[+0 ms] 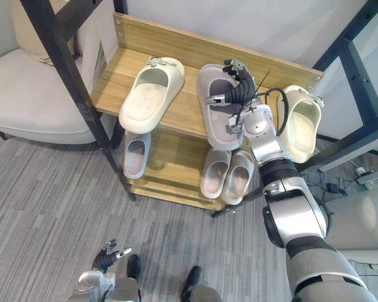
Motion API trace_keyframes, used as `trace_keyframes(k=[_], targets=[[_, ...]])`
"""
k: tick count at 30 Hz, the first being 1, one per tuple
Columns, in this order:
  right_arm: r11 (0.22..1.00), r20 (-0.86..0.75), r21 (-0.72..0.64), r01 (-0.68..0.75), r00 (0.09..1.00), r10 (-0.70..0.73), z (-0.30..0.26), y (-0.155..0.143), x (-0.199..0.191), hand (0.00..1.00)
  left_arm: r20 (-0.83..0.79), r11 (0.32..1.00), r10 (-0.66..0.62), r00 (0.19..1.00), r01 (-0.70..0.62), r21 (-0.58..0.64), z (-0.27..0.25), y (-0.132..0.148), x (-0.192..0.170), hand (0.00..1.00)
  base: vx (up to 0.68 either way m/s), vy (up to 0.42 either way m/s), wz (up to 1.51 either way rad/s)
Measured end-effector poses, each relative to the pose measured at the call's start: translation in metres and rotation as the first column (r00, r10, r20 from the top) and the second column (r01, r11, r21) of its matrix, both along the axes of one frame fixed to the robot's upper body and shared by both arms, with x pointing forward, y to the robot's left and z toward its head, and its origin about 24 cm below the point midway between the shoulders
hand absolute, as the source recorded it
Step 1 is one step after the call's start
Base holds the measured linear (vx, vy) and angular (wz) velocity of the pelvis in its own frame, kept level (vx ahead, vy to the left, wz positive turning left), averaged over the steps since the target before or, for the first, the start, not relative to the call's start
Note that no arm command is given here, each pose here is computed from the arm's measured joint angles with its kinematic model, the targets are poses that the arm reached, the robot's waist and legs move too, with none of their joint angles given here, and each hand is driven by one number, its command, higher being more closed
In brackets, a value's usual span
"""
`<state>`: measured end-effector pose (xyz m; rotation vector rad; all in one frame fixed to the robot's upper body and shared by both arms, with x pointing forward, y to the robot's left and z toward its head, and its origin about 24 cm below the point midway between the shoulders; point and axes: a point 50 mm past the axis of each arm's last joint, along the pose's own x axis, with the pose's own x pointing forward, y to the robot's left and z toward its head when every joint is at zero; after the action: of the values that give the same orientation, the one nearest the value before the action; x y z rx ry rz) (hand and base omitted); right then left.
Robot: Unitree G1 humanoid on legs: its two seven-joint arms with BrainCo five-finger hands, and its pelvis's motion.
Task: Organize the slippers on the shoe rack
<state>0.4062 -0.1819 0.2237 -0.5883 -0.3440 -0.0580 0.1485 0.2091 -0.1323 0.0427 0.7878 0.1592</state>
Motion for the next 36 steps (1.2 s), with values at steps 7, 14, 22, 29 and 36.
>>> trace_keyframes(k=[7,14,22,29,36], targets=[[0.999,0.024,0.050,-0.006,1.000,0.005,0.006,0.000,0.000,1.00,-0.003,1.000,0.021,1.000,-0.021,-0.012,-0.001,0.001,-0.001,0.00,0.00,0.001,0.00],[0.997,0.031,0.071,-0.014,0.999,0.012,0.007,0.001,0.000,1.00,-0.006,0.999,0.031,0.999,-0.032,-0.017,-0.001,0.002,-0.002,0.00,0.00,0.000,0.00],[0.993,0.071,0.081,-0.089,0.994,0.083,-0.001,0.010,-0.013,1.00,-0.011,0.999,0.034,0.999,-0.034,-0.017,-0.002,0.002,-0.003,0.00,-0.01,0.003,-0.03],[0.978,0.163,0.114,-0.177,0.974,0.157,-0.019,0.017,-0.049,1.00,-0.032,0.999,0.042,0.999,-0.043,-0.018,-0.004,0.002,-0.007,0.00,0.00,0.000,0.00],[0.969,0.278,0.134,-0.207,0.947,0.164,-0.030,0.017,-0.094,1.00,-0.092,1.000,0.012,0.996,-0.013,-0.010,-0.012,-0.003,-0.019,0.00,0.00,0.000,-0.06]])
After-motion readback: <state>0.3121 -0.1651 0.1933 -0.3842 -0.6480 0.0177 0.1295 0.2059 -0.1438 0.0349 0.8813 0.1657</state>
